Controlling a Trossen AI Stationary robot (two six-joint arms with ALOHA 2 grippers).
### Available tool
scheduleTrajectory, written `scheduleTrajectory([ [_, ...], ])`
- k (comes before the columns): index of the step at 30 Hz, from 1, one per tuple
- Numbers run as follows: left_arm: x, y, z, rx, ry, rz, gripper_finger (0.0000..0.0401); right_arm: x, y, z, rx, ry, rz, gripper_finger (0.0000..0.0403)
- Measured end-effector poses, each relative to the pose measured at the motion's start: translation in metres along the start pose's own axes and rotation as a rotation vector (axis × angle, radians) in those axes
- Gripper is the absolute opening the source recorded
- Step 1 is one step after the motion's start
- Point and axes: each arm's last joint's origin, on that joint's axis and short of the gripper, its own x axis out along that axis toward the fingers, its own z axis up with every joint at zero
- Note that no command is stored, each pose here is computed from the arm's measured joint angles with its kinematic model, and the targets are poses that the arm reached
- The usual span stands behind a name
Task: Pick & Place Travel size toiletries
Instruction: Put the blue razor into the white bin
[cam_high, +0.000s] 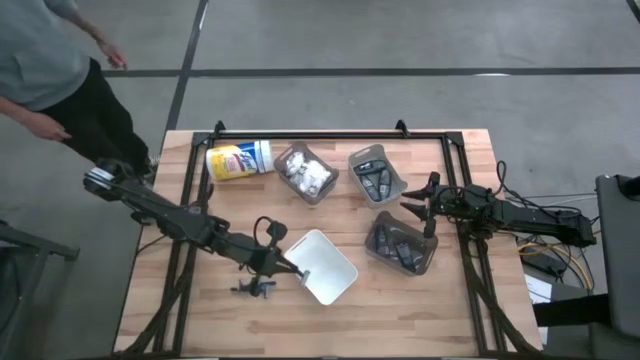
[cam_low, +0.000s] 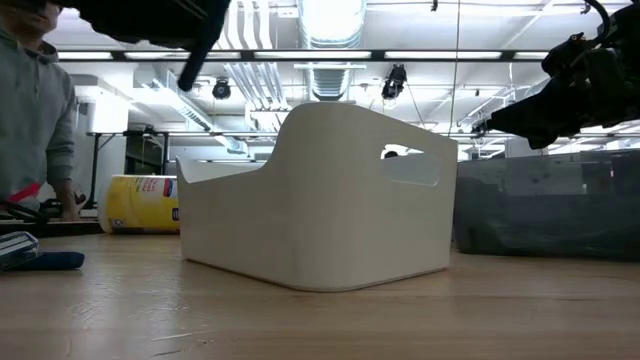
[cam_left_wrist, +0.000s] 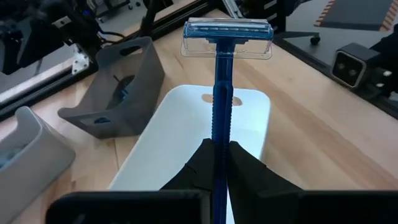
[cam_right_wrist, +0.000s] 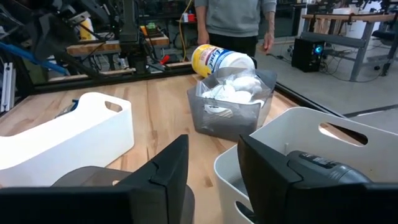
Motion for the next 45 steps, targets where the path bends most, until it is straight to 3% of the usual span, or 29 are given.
scheduleTrajectory([
  [16,0.027,0.016,-0.01,-0.021,-0.013,0.094,0.0021,0.0,0.0,0.0,0.005,0.0,0.0,0.0175],
  [25,0.05,0.023,-0.026,-0.224,0.021,0.134,0.0047,0.0,0.0,0.0,0.003,-0.001,-0.001,0.0192],
  [32,0.06,0.023,-0.034,-0.257,0.051,0.136,0.0048,0.0,0.0,0.0,0.003,0.0,-0.001,0.02],
  [40,0.061,0.03,-0.024,-0.317,0.026,0.248,0.0061,0.0,0.0,0.0,0.001,-0.001,0.0,0.0189],
  [45,0.061,0.032,-0.018,-0.303,0.012,0.254,0.0084,0.0,0.0,0.0,0.004,0.0,0.0,0.0174],
])
